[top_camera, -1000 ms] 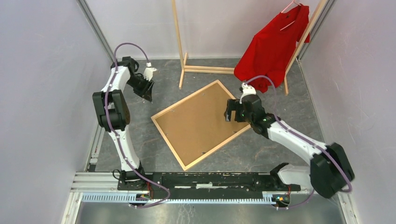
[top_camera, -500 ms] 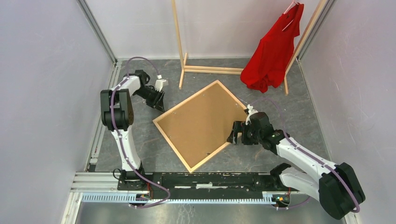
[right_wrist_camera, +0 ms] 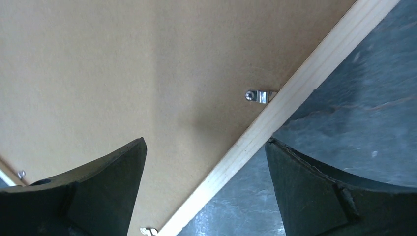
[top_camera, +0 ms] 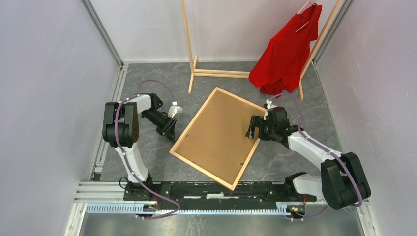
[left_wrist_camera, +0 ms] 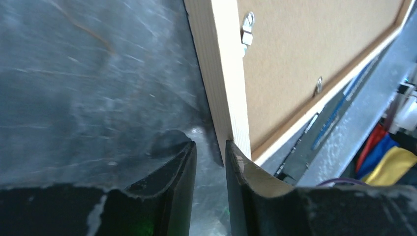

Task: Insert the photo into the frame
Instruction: Adjust the photo frame at the center of the board.

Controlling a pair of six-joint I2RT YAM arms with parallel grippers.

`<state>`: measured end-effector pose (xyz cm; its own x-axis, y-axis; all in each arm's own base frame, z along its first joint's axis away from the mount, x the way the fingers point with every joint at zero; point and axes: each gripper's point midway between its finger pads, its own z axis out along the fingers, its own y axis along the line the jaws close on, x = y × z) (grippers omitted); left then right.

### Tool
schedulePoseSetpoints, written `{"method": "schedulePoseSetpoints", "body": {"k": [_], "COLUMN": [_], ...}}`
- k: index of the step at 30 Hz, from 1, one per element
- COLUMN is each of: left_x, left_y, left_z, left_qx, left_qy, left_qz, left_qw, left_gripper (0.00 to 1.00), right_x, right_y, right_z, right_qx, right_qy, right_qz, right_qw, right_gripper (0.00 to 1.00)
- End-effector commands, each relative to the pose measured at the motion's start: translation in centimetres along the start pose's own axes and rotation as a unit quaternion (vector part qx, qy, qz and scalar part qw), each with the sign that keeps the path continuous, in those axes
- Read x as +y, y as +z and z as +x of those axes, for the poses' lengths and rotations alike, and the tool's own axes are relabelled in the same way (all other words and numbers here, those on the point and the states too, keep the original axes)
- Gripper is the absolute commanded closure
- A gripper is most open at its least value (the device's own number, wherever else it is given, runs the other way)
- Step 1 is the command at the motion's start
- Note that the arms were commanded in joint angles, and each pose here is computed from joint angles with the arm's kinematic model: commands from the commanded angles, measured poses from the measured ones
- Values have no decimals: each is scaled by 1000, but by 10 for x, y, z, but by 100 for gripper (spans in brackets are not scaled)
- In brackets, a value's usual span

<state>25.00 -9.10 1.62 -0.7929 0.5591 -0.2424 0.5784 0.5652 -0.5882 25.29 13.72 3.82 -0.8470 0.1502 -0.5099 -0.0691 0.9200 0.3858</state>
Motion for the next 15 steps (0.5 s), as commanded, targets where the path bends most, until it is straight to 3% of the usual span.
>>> {"method": "schedulePoseSetpoints", "body": {"k": [1,8,15], "left_x": [3,0,-4], "left_y": [4,-19,-2], "left_z": [19,-26,-32], "left_qx": [27,-37,-44], "left_qy": [37,43,24], "left_qz": [-7,18,71], "left_qw": [999,998,996], "left_gripper": [63,58,57], "right_x": [-3,35,156], "right_y": [-18,-42,-31], "right_z": [-52,-61,-37], "right_qx": [-77,-116,-125], "right_qy": [-42,-54,-81], "right_qz": [42,11,-146], "right_qw": [995,992,978], "right_gripper": [2,2,11]}}
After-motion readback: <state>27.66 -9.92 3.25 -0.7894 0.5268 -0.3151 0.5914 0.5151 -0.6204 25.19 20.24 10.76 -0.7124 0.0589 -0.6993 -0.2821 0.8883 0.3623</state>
